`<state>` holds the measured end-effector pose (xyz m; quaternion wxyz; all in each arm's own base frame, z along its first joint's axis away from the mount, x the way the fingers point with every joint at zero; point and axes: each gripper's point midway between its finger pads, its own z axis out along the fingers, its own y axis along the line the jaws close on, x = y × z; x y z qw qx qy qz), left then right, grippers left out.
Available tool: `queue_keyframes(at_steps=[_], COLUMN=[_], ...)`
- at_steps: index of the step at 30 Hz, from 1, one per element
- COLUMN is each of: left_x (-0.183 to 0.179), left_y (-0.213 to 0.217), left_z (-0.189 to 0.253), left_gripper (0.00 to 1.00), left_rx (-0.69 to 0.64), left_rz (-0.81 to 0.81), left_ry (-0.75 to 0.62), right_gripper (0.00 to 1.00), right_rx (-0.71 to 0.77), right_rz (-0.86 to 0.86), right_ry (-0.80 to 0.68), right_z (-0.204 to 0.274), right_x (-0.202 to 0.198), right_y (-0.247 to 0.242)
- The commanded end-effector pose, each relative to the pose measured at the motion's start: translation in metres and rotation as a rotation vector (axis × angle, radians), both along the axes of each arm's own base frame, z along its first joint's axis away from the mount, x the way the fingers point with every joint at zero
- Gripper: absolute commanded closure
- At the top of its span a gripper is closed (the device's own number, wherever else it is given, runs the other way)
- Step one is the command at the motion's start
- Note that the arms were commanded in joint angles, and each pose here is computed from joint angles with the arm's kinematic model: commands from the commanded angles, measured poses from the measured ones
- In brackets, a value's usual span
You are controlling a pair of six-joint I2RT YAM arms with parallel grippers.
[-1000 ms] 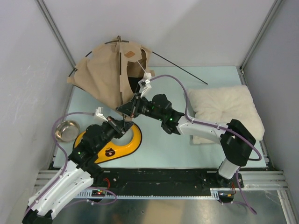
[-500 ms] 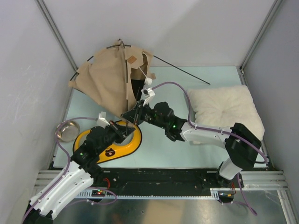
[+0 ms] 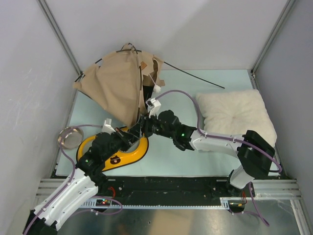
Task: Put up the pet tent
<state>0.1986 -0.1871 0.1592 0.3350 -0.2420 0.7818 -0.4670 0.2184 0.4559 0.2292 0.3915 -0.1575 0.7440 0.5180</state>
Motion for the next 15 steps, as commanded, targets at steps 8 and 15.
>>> queue_keyframes(at_steps=[8, 15], left_x=[-0.004, -0.003], left_y=[-0.002, 0.001], left_z=[-0.014, -0.023], left_gripper=[1.00, 1.00], left_rx=[-0.027, 0.004], left_rz=[-0.029, -0.037], left_ry=[0.071, 0.080], right_gripper=[0.44, 0.46], right_rx=[-0.052, -0.035], right_rz=[-0.007, 0.026], right_ry=[0.024, 0.034], right_z=[0.001, 0.005], right_x=[-0.013, -0.023], right_y=[-0.014, -0.017])
